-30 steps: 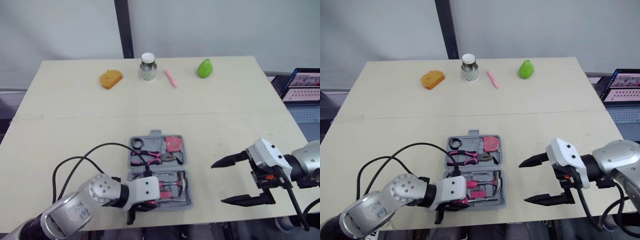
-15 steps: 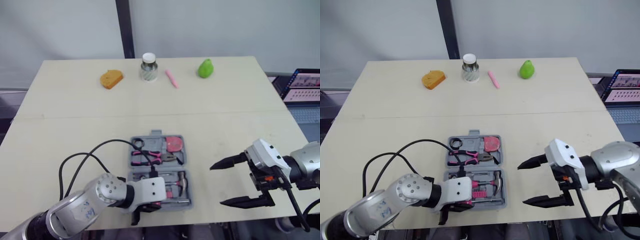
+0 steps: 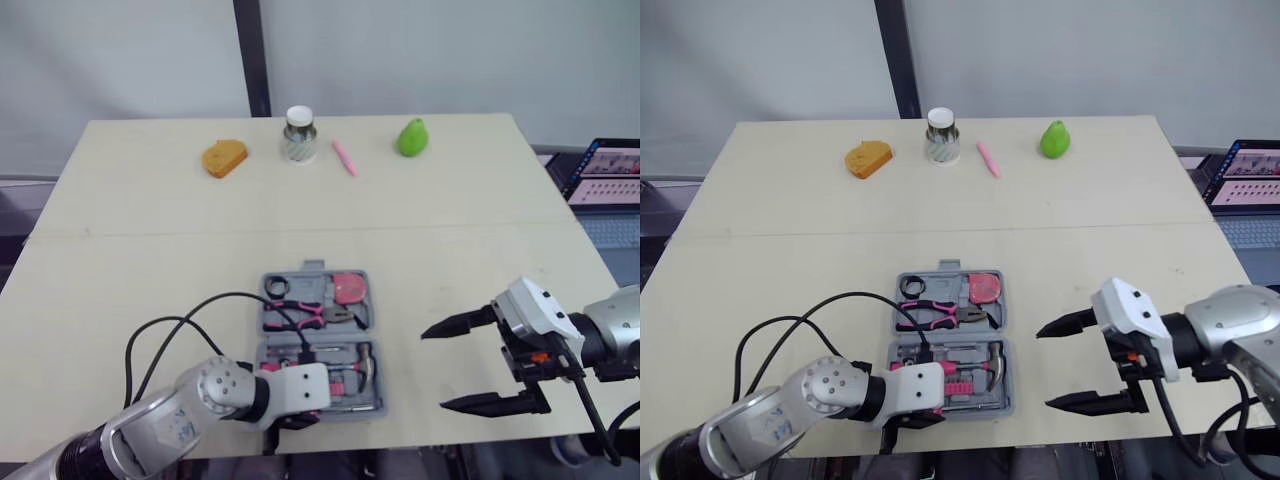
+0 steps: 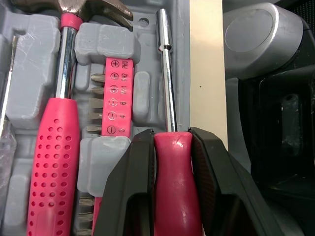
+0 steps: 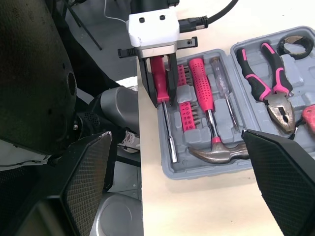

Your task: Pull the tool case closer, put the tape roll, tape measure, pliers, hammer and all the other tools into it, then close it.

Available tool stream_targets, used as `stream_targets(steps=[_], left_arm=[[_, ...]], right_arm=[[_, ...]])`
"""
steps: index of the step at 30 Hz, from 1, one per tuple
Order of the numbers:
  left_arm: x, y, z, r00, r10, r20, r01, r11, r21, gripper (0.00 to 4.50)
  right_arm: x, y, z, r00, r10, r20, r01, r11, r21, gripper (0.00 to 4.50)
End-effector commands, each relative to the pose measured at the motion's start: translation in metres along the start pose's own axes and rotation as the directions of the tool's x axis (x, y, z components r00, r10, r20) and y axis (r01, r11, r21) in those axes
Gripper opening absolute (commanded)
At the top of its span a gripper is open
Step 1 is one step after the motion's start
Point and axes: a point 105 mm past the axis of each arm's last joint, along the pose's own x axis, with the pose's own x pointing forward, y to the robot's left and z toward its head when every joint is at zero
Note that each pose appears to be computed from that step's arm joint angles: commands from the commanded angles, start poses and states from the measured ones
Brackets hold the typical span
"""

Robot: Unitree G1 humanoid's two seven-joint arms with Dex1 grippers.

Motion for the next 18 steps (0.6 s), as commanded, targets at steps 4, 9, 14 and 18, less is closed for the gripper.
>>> stream_targets(steps=[4,9,14,18], left_arm=[[0.0011,-0.0032,0.0018,1.000,-0.007,0.024,0.007,1.000,0.018,0.58],[0.0027,-0.0010,0.0025,0.999,0.000,0.041,-0.001,1.000,0.024,0.58],[0.0049,0.0020,0.0028,0.999,0.002,0.052,-0.004,1.000,0.028,0.58],[0.0060,0.0036,0.0026,0.998,0.000,0.058,-0.002,1.000,0.031,0.58]], right_arm=[[-0.0010,0.0035,0.0066,1.000,-0.005,0.009,0.006,1.000,-0.029,4.50],[-0.0006,0.0032,0.0064,1.000,-0.010,0.011,0.010,1.000,-0.028,4.50],[-0.0006,0.0029,0.0060,1.000,-0.014,0.013,0.015,1.000,-0.026,4.50],[-0.0004,0.0029,0.0055,1.000,-0.017,0.014,0.018,1.000,-0.023,4.50]])
